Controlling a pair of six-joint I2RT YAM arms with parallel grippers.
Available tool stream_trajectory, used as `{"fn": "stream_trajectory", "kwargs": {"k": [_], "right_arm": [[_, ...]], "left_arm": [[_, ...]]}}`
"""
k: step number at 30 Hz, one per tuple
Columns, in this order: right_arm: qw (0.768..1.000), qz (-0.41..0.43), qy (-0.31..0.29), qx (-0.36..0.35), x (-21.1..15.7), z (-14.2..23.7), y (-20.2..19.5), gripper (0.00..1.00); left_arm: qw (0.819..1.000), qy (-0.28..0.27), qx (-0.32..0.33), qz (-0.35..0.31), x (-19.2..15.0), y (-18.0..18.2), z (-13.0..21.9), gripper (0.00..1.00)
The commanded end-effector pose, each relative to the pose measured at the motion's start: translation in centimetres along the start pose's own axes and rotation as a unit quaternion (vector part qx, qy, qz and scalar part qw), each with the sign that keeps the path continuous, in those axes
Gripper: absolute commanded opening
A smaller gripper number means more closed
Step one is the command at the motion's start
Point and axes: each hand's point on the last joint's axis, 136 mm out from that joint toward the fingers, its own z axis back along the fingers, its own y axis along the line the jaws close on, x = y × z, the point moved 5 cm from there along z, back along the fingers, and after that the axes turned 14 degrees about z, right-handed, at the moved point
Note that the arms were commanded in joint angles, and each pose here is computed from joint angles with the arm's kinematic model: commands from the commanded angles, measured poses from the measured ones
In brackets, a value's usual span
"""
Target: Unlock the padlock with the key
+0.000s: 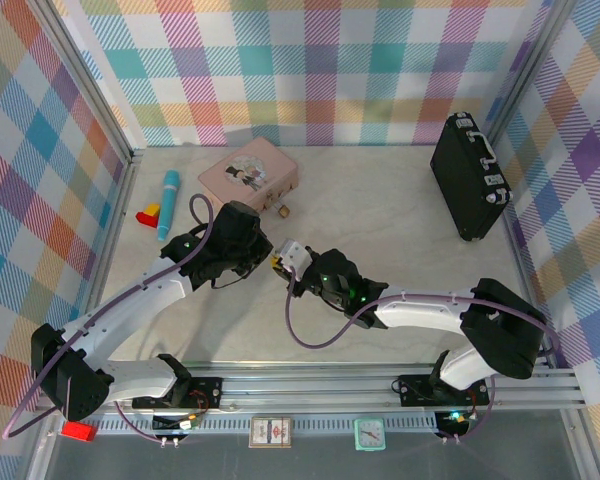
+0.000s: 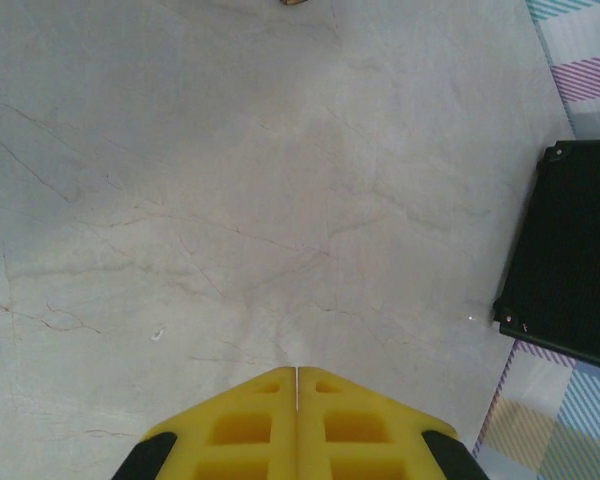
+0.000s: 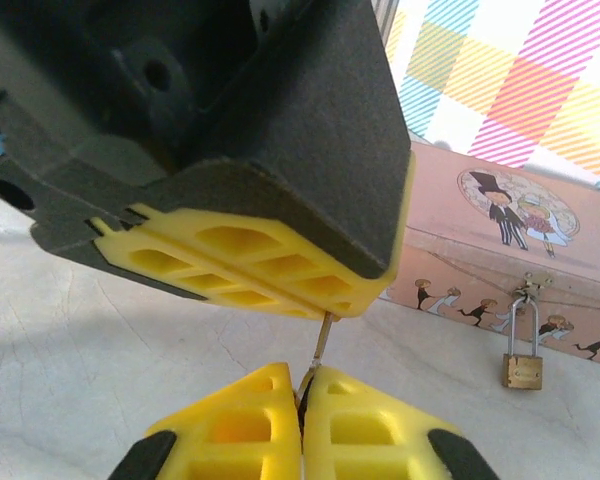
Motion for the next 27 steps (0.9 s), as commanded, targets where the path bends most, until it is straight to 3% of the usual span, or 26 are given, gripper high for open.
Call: {"fn": "stream_trajectory", "kwargs": {"k": [1, 4, 10, 12, 16, 21, 27], "right_arm": [[0.999, -0.026, -0.009, -0.038, 1.3, -0.4, -1.4, 0.0], [0.998, -0.042, 0.009, -0.046, 0.7, -0.2, -1.5, 0.0], [0.988, -0.148, 0.034, -0.036, -0.6, 1.5, -2.6, 0.0], [0.977, -0.208, 0.037, -0.009, -1.3, 2.6, -3.2, 0.0], [0.954, -0.293, 0.051, 0.039, -2.5, 4.1, -3.6, 0.0], [0.923, -0.368, 0.012, 0.112, -2.8, 6.4, -4.2, 0.0], [0.905, -0.363, -0.066, 0.21, -1.1, 8.2, -4.1, 0.0]], "left_arm": [[1.0, 0.005, 0.007, -0.002, -0.2, 0.5, 0.2, 0.0], [1.0, 0.002, 0.006, -0.005, -0.2, 0.4, 0.4, 0.0], [0.995, -0.011, -0.067, -0.066, 1.4, -2.0, 2.9, 0.39], [0.989, -0.037, -0.104, -0.102, 2.5, -2.6, 4.8, 0.53], [0.969, -0.077, -0.153, -0.178, 3.6, -3.0, 7.4, 0.71], [0.952, -0.081, -0.167, -0.243, 3.6, -2.8, 7.7, 0.77], [0.926, -0.011, -0.239, -0.292, 1.3, -4.1, 7.3, 0.75]]}}
